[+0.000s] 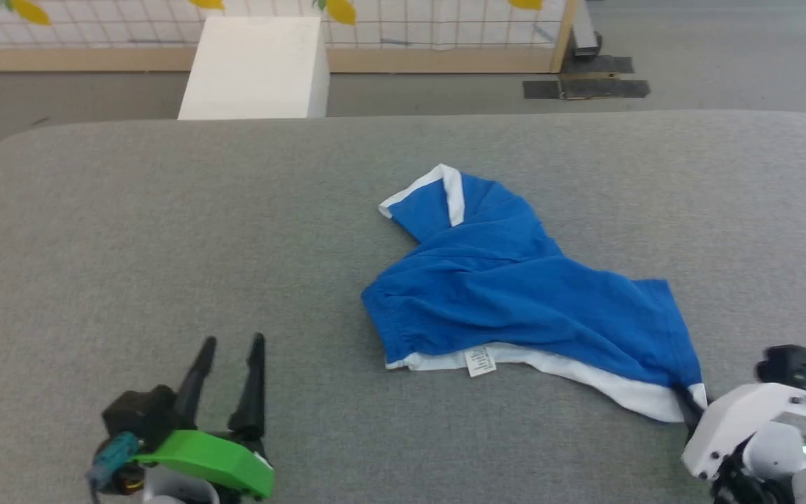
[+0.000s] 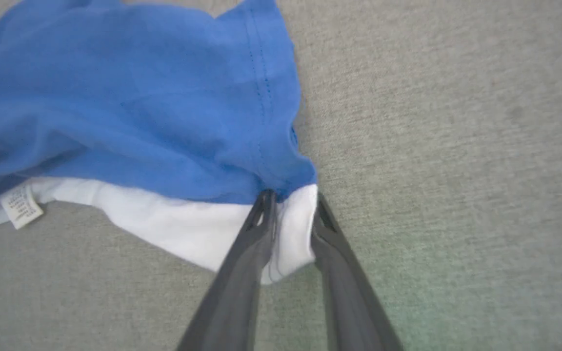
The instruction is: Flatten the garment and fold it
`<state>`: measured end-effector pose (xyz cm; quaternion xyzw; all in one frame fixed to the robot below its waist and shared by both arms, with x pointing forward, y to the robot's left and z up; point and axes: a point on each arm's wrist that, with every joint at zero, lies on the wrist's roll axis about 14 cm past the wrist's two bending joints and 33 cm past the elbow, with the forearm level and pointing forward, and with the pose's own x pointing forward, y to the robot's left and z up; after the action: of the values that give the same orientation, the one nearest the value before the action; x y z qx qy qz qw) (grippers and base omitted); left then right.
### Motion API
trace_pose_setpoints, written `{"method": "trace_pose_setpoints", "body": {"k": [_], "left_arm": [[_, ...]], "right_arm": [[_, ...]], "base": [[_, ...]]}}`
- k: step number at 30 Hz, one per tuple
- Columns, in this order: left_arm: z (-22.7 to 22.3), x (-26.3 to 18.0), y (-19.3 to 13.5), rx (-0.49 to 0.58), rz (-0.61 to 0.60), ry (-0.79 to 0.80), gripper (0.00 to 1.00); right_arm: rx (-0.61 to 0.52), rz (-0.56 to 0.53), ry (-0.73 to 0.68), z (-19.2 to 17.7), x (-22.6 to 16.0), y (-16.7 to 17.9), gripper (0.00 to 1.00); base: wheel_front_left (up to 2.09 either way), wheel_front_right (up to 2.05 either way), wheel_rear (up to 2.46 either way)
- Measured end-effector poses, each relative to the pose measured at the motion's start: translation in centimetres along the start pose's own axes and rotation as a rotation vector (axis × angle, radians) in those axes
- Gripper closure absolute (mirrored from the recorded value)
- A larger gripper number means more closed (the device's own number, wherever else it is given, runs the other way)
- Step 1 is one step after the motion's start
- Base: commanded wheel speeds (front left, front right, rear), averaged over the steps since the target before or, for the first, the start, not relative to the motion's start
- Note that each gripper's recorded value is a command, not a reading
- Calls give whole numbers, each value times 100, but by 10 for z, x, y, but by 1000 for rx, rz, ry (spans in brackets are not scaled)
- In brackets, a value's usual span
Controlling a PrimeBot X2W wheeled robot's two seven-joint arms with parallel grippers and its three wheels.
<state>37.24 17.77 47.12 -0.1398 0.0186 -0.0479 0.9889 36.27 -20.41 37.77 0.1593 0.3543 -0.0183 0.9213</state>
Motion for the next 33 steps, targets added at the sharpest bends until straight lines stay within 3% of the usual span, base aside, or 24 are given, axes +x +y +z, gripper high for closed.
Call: {"method": "trace_pose_setpoints", "body": {"k": [5,10,17,20,21,22,23,29,33], "left_arm": [[-20,2,-46,-53,-140,111,0],[-53,-1,-109,-44,-346,362,0],[-76,21,-111,177,-414,530,0],[-87,27,-108,210,-422,573,0],[-90,28,-108,216,-424,586,24],[-95,29,-107,226,-426,603,78],[-98,31,-106,219,-426,613,100],[-100,36,-93,78,-366,649,100],[-83,41,-45,17,-238,648,100]], "right_arm": [[90,-50,-291,46,-21,-26,0],[124,-105,-399,58,-36,-47,0],[131,-109,-387,46,-35,-49,0],[132,-99,-392,43,-34,-46,0],[133,-99,-393,43,-33,-46,0],[134,-102,-394,41,-33,-46,0],[135,-106,-394,40,-32,-47,0],[140,-118,-386,31,-30,-51,0],[136,-104,-380,29,-25,-45,0]], "base": [[0,0,0],[0,0,0],[0,0,0],[0,0,0],[0,0,0],[0,0,0],[0,0,0],[0,0,0],[0,0,0]]}}
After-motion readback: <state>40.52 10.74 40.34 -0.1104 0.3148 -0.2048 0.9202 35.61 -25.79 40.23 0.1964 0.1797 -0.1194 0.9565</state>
